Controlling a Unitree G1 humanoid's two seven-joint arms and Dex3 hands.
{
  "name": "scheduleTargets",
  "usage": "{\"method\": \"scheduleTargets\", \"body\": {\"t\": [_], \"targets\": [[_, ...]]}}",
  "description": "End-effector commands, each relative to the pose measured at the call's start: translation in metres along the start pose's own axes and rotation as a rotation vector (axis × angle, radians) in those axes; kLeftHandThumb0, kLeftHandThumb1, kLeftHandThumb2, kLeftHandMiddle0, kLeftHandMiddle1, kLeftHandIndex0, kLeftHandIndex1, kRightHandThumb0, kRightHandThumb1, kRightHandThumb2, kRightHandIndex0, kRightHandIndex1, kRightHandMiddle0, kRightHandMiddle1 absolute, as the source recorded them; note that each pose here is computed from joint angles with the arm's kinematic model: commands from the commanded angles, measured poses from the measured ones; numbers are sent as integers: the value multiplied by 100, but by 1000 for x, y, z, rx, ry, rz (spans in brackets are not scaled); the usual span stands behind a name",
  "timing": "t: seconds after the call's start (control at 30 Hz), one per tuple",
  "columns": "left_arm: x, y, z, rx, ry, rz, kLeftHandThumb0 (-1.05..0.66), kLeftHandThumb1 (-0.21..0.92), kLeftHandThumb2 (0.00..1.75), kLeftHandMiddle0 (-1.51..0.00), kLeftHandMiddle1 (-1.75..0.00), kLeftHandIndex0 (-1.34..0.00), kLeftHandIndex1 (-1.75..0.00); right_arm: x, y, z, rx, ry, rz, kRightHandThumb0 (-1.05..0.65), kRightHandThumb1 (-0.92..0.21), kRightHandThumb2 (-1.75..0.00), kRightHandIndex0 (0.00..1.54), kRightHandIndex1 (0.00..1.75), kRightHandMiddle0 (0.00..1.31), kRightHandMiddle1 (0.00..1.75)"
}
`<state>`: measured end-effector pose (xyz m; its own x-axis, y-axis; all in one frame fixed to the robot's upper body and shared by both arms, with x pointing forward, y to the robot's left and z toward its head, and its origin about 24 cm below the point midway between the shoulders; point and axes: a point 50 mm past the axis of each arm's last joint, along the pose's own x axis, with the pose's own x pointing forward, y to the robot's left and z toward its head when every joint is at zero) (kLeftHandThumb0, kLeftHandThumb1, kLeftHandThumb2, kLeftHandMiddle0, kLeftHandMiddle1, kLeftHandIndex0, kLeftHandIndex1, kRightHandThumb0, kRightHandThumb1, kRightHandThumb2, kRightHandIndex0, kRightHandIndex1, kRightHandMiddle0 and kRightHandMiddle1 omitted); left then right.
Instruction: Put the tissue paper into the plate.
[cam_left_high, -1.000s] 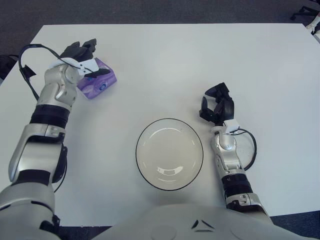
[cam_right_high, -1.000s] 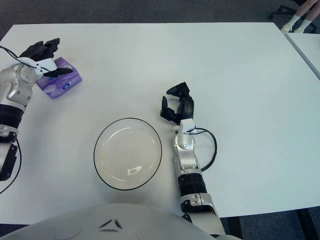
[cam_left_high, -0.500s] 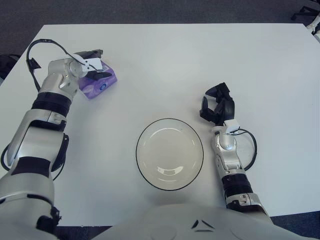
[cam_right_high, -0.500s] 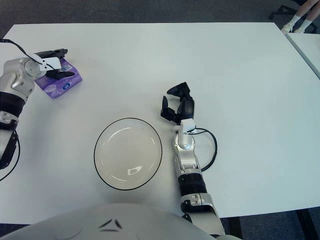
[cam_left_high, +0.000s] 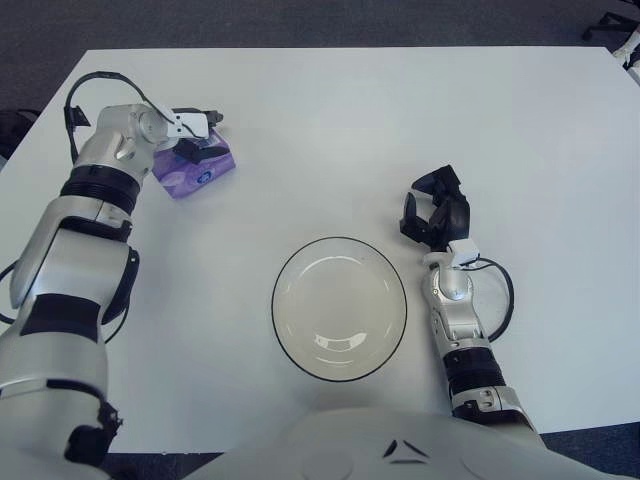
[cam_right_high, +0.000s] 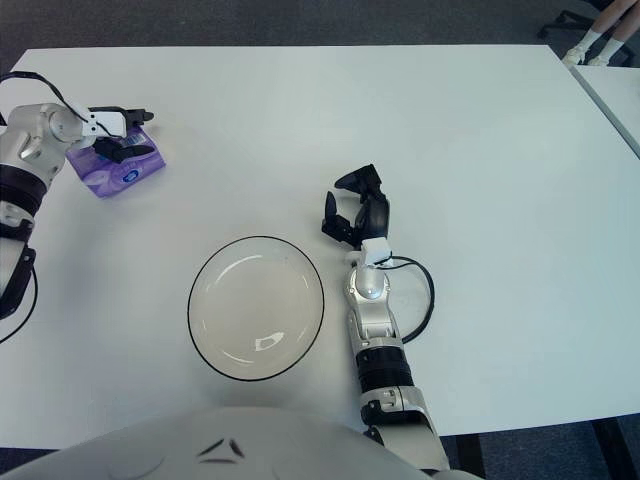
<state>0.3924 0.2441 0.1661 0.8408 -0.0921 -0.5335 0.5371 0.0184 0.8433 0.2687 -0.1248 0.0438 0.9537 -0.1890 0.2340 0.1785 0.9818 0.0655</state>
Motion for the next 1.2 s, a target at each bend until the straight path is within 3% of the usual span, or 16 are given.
{"method": "scheduleTargets", "body": {"t": [0.0, 0.4, 0.7, 1.03, 1.17], "targets": [[-3, 0, -5, 30, 6, -40, -105, 92, 91, 0, 0, 0, 0, -47, -18, -54, -80, 283, -29, -41, -54, -104, 64, 152, 44, 175], [-7, -4, -7, 79, -22, -89, -105, 92, 87, -2, -1, 0, 0, -48, -18, -53, -84, 290, -26, -42, -53, -105, 65, 152, 44, 175], [7, -42, 4, 58, -62, -134, -105, 92, 70, 0, 0, 0, 0, -50, -19, -51, -93, 284, -31, -42, -53, -105, 64, 153, 44, 175], [9, -78, 4, 97, -23, -108, -105, 92, 41, 0, 0, 0, 0, -53, -26, -51, -111, 290, -47, -41, -55, -102, 64, 150, 43, 175], [7, -86, 7, 106, -12, -97, -105, 91, 32, 0, 0, 0, 0, -54, -28, -51, -111, 289, -50, -41, -56, -102, 64, 149, 42, 175]]}}
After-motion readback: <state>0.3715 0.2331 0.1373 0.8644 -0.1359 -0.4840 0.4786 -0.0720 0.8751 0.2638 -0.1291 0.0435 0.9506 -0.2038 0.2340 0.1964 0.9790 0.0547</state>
